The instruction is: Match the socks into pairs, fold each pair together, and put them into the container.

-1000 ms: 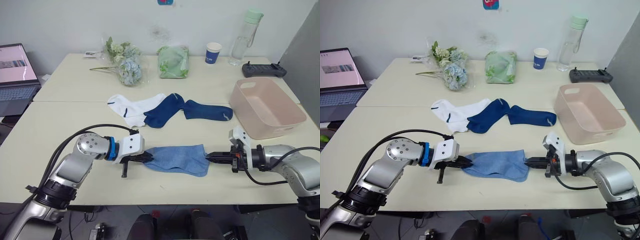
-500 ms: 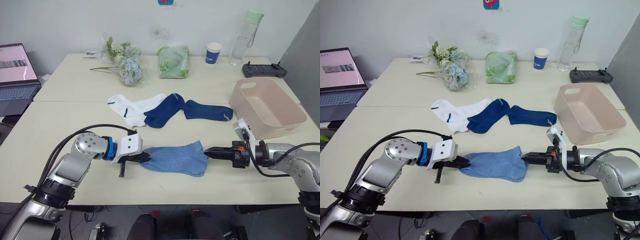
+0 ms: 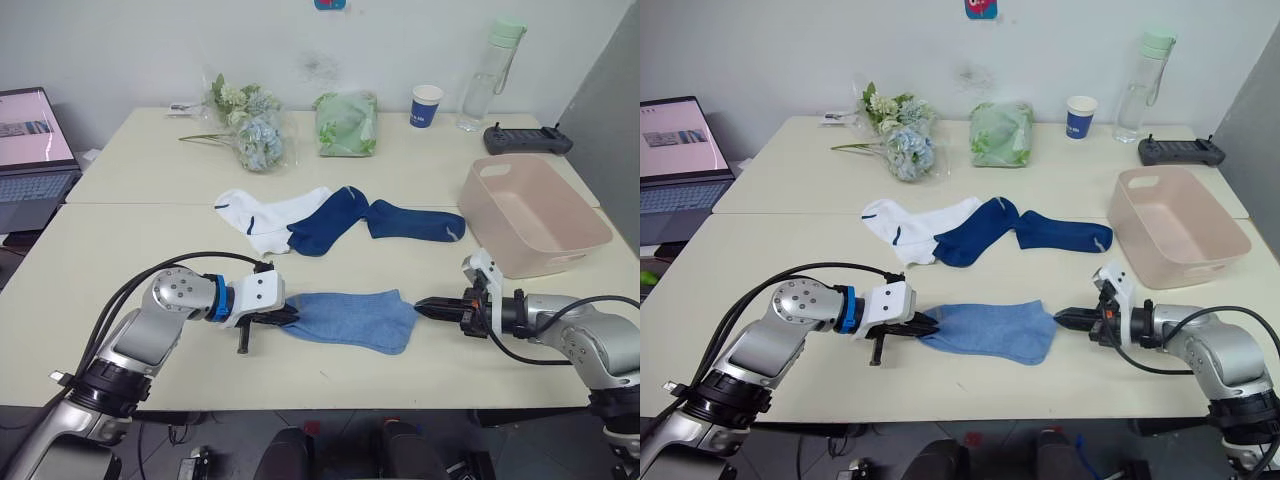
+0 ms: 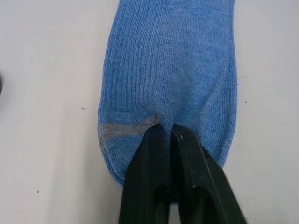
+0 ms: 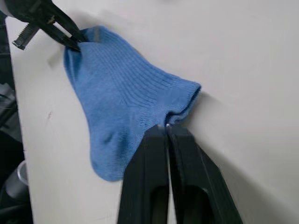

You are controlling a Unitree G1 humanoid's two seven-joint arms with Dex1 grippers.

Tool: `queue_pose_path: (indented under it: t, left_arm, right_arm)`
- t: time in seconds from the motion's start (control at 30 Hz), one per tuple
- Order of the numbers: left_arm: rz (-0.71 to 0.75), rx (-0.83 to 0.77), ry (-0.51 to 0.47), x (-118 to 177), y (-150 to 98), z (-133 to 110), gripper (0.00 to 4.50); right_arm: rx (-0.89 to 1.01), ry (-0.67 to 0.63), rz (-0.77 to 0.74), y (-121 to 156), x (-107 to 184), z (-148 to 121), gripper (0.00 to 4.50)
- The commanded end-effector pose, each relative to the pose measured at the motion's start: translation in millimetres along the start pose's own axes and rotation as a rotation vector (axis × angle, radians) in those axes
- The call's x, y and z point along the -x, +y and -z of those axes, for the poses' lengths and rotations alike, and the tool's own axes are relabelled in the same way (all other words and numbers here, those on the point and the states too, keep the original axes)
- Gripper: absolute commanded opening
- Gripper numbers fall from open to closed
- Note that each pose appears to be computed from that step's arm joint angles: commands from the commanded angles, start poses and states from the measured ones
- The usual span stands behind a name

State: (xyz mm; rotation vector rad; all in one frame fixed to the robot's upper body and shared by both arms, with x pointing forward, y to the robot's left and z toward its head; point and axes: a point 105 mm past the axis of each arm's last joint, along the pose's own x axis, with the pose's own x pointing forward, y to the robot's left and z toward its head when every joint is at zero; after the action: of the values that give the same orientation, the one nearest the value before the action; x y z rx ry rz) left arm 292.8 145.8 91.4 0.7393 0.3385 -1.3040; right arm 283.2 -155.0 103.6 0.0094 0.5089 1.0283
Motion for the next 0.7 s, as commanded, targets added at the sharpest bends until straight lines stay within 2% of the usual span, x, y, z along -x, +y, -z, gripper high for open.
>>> queue_pose_path:
  t: [0.03,0.1,0.2,0.37,0.43,0.53,0.57,0.7]
  left_arm:
    - [-0.032,0.011,-0.039,3.2,1.7,-4.1,1.26]
    - [-0.054,0.039,-0.059,7.5,2.7,-5.0,1.96]
    - [-0.049,0.082,-0.088,13.4,-0.7,-8.5,2.81]
    - [-0.103,0.130,-0.213,26.9,9.6,-35.8,2.81]
    - [-0.108,0.141,-0.265,26.0,12.6,-46.3,2.84]
    - [-0.081,0.123,-0.286,11.5,7.4,-52.0,2.28]
    - [-0.063,0.123,-0.296,4.9,3.6,-52.9,1.96]
    - [-0.040,0.105,-0.253,-24.9,-6.7,-39.5,0.70]
  right_arm:
    - [0.098,-0.057,0.027,-2.9,11.9,-22.9,1.30]
    - [0.140,-0.077,0.031,-0.4,15.5,-32.9,2.02]
    - [0.195,-0.092,0.012,7.9,15.6,-43.4,2.02]
    - [0.344,-0.104,-0.024,28.3,-12.8,-51.7,2.02]
    - [0.389,-0.102,-0.042,35.3,-28.3,-47.2,1.43]
    - [0.444,-0.076,-0.078,42.8,-48.0,-36.0,0.43]
    - [0.450,-0.067,-0.085,43.9,-53.6,-31.9,0.03]
    - [0.489,0.013,-0.091,39.4,-65.6,-6.3,0.00]
